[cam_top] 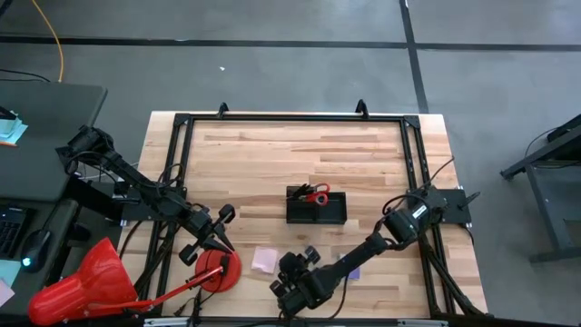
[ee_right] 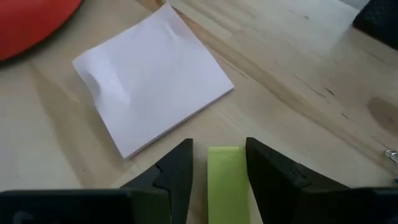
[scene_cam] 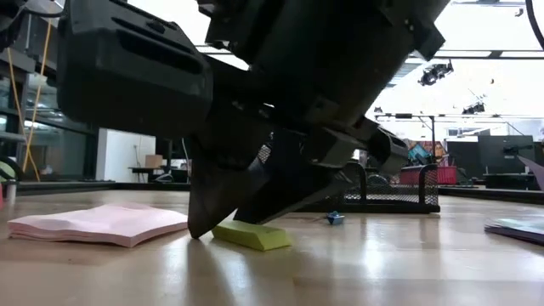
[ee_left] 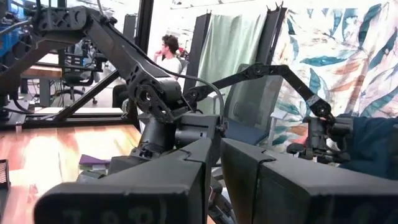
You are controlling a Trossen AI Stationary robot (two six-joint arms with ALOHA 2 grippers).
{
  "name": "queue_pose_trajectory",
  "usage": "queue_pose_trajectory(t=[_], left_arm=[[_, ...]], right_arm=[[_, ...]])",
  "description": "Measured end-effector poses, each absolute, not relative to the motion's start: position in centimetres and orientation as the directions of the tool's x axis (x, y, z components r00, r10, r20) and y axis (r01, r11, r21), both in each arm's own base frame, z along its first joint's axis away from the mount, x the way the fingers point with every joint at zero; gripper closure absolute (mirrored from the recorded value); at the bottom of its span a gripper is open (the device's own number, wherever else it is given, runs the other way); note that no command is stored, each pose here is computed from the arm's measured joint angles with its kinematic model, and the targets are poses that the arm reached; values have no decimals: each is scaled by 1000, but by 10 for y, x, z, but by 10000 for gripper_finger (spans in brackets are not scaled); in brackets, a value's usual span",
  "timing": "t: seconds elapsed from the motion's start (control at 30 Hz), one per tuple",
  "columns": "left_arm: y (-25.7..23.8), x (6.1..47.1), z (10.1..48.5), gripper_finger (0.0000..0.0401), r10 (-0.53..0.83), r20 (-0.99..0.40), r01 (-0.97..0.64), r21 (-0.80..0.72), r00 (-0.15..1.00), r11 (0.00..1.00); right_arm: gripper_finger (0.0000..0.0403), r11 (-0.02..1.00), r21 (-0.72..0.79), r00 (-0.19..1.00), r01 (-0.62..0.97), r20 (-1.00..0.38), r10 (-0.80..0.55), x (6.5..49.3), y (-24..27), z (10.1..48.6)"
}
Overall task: Pick and place office supplies into organizer
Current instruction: Put the yellow eraser into the black desk organizer
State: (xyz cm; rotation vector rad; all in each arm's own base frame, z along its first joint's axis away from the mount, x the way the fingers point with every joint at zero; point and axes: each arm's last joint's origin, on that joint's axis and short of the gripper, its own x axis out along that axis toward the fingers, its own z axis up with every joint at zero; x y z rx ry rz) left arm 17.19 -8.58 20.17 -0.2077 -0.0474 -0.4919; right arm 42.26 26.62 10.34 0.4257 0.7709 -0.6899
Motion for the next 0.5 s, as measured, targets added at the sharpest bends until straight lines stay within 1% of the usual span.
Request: queue_pose_trajectory(t=[0.17, 0.3, 0.5], left_arm=[[-86, 172, 201, 373, -464, 84, 472, -187, 882, 862], [-86, 172, 201, 373, -464, 83, 471, -187, 882, 862], [-86, 172, 201, 373, -464, 84, 472, -187, 882, 862]], right_arm=[[263, 712, 88, 551, 696, -702, -452, 413, 279, 100], [263, 714, 83, 554, 695, -696, -457, 406, 287, 99], [263, 747, 28, 578, 665, -653, -490, 400, 296, 89]])
